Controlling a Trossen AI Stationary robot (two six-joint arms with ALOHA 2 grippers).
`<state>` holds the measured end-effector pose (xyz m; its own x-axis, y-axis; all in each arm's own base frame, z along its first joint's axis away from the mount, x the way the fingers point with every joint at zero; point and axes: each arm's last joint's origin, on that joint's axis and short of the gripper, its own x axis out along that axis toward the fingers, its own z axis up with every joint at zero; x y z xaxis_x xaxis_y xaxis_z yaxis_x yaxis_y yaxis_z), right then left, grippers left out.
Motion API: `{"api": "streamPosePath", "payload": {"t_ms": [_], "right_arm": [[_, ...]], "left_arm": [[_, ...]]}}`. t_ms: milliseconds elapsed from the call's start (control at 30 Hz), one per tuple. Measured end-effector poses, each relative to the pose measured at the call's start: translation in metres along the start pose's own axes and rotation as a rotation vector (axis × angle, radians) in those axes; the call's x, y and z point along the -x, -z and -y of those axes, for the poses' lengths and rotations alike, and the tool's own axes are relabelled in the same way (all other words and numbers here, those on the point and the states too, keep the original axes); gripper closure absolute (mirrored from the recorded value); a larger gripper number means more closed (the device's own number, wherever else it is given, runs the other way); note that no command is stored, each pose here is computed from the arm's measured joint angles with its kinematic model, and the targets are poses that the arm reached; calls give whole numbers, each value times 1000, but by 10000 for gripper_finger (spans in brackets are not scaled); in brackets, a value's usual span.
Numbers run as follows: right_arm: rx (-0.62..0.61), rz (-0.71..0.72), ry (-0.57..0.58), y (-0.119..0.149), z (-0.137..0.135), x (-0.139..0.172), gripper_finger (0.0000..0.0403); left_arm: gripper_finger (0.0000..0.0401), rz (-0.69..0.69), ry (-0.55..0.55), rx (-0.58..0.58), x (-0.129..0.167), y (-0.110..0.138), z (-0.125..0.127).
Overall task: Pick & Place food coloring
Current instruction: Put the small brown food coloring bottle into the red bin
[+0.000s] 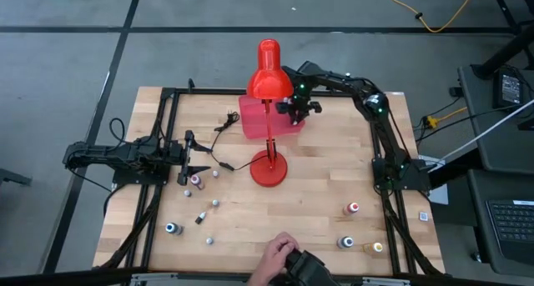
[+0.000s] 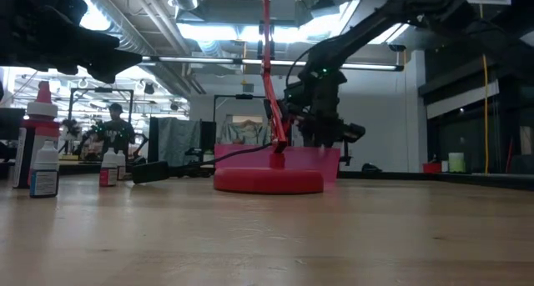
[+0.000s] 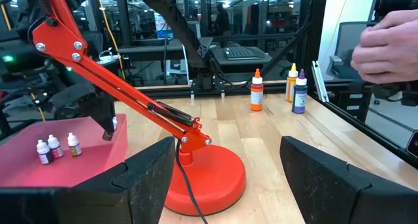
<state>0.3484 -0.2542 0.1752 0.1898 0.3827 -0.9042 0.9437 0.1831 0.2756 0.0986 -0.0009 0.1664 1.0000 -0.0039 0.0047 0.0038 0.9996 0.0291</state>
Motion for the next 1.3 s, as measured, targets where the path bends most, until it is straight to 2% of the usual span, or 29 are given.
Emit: {"api": "streamPosePath", "payload": {"t_ms": [167, 267, 500, 1167, 1300], "right_arm": [[23, -30, 114, -8, -2, 1, 330], [42, -46, 142, -10, -5, 2, 330], [40, -50, 89, -15, -10, 1, 330], [19, -125, 71, -17, -4, -18, 330], [21, -128, 72, -17, -3, -18, 316]], "left_arm": [[127, 0, 0, 0, 0, 0, 0], [128, 0, 0, 0, 0, 0, 0], [128, 0, 0, 0, 0, 0, 0], [128, 0, 0, 0, 0, 0, 0], [130, 0, 0, 0, 0, 0, 0]]}}
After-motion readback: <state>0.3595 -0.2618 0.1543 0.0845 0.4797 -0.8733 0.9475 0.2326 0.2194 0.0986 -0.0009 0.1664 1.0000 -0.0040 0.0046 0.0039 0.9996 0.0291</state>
